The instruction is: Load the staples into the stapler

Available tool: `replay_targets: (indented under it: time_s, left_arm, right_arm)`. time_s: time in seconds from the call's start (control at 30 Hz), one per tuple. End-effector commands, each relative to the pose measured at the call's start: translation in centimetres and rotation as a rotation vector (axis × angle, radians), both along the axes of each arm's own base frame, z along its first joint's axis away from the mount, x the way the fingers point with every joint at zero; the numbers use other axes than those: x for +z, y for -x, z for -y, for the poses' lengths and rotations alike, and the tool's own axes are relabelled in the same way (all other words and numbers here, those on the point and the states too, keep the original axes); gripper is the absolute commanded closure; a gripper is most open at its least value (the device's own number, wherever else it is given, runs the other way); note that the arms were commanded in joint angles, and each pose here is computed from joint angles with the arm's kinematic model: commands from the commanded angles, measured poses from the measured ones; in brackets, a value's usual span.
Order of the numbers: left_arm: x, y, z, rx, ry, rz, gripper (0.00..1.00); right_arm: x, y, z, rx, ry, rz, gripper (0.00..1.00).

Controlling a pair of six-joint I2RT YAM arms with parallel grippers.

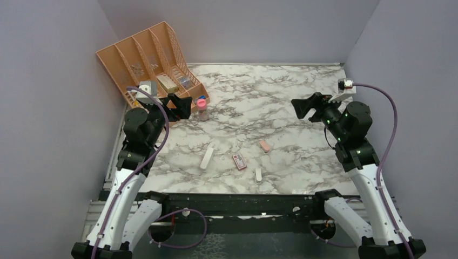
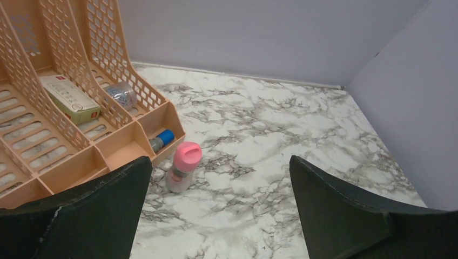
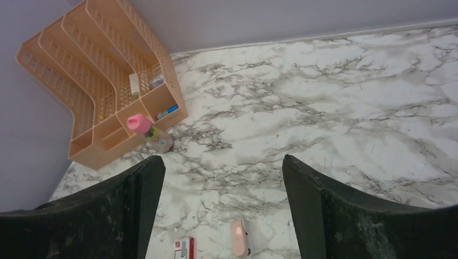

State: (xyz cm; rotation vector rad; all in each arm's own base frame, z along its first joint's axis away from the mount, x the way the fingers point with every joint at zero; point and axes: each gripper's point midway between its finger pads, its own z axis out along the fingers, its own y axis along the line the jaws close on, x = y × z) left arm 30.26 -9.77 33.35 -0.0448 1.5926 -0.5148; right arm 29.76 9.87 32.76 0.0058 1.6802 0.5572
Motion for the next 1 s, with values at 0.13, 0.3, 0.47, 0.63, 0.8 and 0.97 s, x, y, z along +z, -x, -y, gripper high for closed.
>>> replay_targets:
  time_s: [0.13,0.3,0.47,0.63,0.8,0.97]
  left_arm:
    - [0.0,1.7,1.0,-0.062,0.074,0.019,0.01]
    - [-3.1,3.2,1.3,-0.080,0.128,-0.044,0.01]
    - [-7.3,4.0,1.3,-0.070,0.155,-0.179,0.01]
    - [-10.0,4.2,0.7,-0.033,0.140,-0.266,0.01]
    - [-12.1,3.7,-0.1,0.034,0.143,-0.319,0.01]
    - [-14.0,3.2,0.0,0.045,0.134,-0.382,0.01]
  right_arm:
    - [-1.9,0.5,-1.8,0.103,-0.028,-0.075,0.09]
    - [-4.5,0.4,-4.4,0.256,-0.065,-0.158,0.10]
    - [-7.1,0.6,-7.1,0.389,-0.170,-0.250,0.14]
    - [-10.5,0.9,-9.2,0.391,-0.173,-0.347,0.14]
    - [-13.6,1.3,-13.5,0.396,-0.096,-0.432,0.15]
    - [-17.6,1.2,-15.4,0.339,0.003,-0.547,0.22]
